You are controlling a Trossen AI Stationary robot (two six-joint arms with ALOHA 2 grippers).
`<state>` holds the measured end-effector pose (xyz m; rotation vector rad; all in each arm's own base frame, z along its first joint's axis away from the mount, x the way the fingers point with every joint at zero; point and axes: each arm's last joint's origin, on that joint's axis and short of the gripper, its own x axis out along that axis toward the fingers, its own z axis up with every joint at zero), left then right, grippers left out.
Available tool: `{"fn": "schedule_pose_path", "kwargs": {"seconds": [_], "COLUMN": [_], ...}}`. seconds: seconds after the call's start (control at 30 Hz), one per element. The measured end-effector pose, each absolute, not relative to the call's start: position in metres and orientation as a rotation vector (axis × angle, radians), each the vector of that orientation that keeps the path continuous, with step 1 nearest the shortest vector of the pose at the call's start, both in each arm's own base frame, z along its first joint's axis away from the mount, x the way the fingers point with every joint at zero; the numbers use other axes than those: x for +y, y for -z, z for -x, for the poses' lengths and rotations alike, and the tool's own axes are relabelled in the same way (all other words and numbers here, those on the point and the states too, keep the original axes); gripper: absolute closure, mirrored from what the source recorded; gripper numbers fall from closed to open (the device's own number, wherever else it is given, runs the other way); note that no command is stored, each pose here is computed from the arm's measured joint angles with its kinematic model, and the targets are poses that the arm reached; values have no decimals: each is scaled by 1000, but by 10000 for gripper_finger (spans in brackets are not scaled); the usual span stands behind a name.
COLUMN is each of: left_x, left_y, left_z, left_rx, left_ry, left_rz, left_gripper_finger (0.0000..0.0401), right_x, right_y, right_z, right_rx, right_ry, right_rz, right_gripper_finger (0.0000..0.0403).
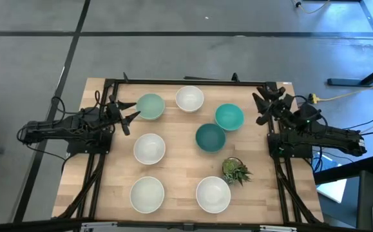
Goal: Nest bowls inside each other
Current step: Stack the blue bowl on the dark green bowl
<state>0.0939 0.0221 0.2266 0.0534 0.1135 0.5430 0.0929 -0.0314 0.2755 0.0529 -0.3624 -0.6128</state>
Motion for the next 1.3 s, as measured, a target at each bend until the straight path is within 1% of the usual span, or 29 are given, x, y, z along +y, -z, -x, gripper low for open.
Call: {"fn": "schedule_pose_path", "kwargs": {"seconds": [0.1, 0.27, 0.37, 0.5, 0.6, 0.73, 0.87, 1.03, 1.17, 1.3], "left_x": [22, 22, 22, 22, 22, 22, 22, 22, 22, 22], "left_y": [-227, -227, -227, -227, -227, -227, -227, -227, -227, -227], "left_z": [-94, -94, -94, -94, -94, -94, -94, -94, -94, -94], "left_rx": [114, 114, 114, 113, 114, 114, 114, 113, 114, 114], "left_ry": [-543, -543, -543, -543, -543, -543, -543, -543, -543, -543], "left_rz": [-53, -53, -53, -53, -53, -53, -53, -53, -53, -53], "left_gripper_finger": [204, 204, 204, 204, 204, 204, 204, 204, 204, 204], "right_x": [-31, -32, -33, -33, -32, -33, -34, -35, -35, -33], "right_y": [-275, -291, -309, -332, -341, -344, -337, -317, -299, -279], "right_z": [-95, -106, -116, -126, -135, -146, -153, -157, -167, -174], "right_rx": [-338, -184, -5, 263, 450, 628, 768, 973, 1018, 1106], "right_ry": [593, 534, 508, 452, 392, 347, 355, 430, 424, 376], "right_rz": [-57, -80, -75, -156, -218, -239, -242, -360, -355, -344], "right_gripper_finger": [219, 219, 219, 219, 219, 219, 219, 219, 219, 219]}}
